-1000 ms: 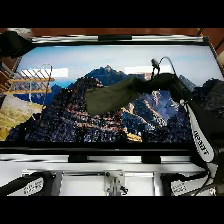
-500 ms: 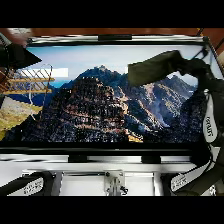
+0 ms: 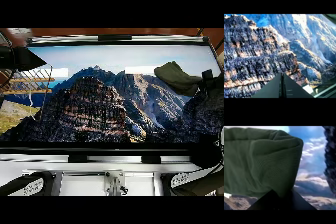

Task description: Fold the shirts.

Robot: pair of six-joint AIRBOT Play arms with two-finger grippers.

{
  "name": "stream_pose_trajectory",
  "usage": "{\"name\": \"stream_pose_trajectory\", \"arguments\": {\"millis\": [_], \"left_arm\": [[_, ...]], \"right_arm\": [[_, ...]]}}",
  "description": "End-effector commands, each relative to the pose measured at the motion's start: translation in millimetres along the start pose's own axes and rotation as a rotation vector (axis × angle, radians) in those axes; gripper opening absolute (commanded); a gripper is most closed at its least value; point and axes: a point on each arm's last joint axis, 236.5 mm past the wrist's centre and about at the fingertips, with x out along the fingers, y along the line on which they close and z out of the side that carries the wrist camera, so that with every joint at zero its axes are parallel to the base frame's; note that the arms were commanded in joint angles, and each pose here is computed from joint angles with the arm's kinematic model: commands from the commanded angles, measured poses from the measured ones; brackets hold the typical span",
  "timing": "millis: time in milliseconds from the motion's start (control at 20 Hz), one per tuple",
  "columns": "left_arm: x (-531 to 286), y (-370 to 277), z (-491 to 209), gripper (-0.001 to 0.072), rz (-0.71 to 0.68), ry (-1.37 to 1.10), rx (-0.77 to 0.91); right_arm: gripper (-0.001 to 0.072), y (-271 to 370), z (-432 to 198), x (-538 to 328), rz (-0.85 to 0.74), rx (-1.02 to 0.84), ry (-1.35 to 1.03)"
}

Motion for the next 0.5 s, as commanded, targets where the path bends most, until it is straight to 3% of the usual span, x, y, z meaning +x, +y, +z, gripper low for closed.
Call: {"name": "stream_pose_trajectory", "arguments": {"millis": [0, 250, 450], "left_arm": [[5.3, -3.3, -2.0, 0.0035, -0.01, 0.013, 0.035], [10.5, -2.3, -3.2, 0.0035, -0.015, 0.024, 0.09], [10.5, -2.3, -3.3, 0.0035, -0.015, 0.024, 0.1]], "right_arm": [[0.0068, -28.6, -61.0, -2.4, -0.132, 0.061, 0.229], [0.0068, -4.6, -136.1, -2.9, -0.18, -0.061, 0.384], [0.007, -13.2, -141.3, -1.7, -0.262, -0.068, 0.353]]}}
